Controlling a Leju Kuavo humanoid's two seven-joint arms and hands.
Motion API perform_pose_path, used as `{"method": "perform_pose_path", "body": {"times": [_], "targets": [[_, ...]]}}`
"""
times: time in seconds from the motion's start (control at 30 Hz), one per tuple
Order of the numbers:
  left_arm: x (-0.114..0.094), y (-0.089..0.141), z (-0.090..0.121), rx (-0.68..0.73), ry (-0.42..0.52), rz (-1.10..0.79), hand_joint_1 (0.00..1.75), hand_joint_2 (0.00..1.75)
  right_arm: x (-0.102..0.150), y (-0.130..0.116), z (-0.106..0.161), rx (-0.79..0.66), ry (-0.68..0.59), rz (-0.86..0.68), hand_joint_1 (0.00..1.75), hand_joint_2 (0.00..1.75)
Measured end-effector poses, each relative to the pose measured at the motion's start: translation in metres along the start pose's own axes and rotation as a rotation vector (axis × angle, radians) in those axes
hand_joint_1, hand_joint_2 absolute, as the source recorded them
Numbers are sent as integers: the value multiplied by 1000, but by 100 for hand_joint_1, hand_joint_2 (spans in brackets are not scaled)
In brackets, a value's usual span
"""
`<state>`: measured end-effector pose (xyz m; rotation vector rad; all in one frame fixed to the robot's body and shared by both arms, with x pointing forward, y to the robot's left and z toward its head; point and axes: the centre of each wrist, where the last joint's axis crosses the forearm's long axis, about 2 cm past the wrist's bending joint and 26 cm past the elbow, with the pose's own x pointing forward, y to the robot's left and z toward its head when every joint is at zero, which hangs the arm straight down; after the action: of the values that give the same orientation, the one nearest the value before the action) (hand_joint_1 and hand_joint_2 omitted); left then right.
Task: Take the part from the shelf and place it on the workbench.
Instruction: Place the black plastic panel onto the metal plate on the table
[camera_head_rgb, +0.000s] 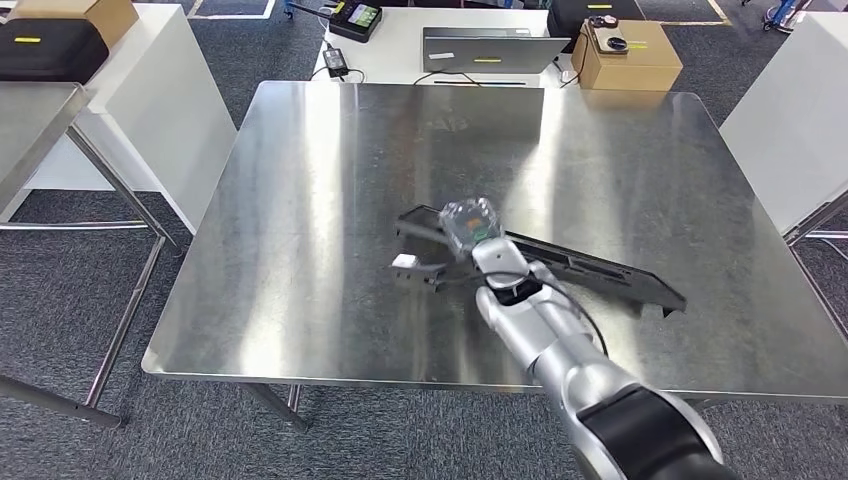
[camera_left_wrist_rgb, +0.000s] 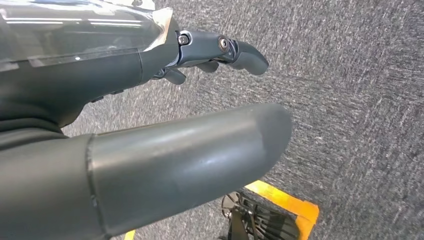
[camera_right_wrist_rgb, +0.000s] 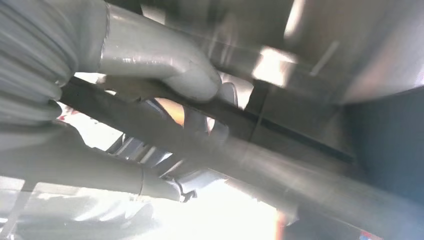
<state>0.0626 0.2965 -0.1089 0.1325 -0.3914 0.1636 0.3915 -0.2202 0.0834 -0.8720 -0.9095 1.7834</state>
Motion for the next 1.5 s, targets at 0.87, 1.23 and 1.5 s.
{"method": "perform_pose_path", "body": {"times": [0.87,1.23,1.5], "targets": [[-7,-21,5,1,78,60,0,0,38,42,12,-89,-38,-120,0,0],[-7,-24,6,9,83,71,0,0,36,38,11,-144,-33,-114,0,0],[-8,-26,6,29,84,72,0,0,34,23,9,-289,14,-86,0,0]]}}
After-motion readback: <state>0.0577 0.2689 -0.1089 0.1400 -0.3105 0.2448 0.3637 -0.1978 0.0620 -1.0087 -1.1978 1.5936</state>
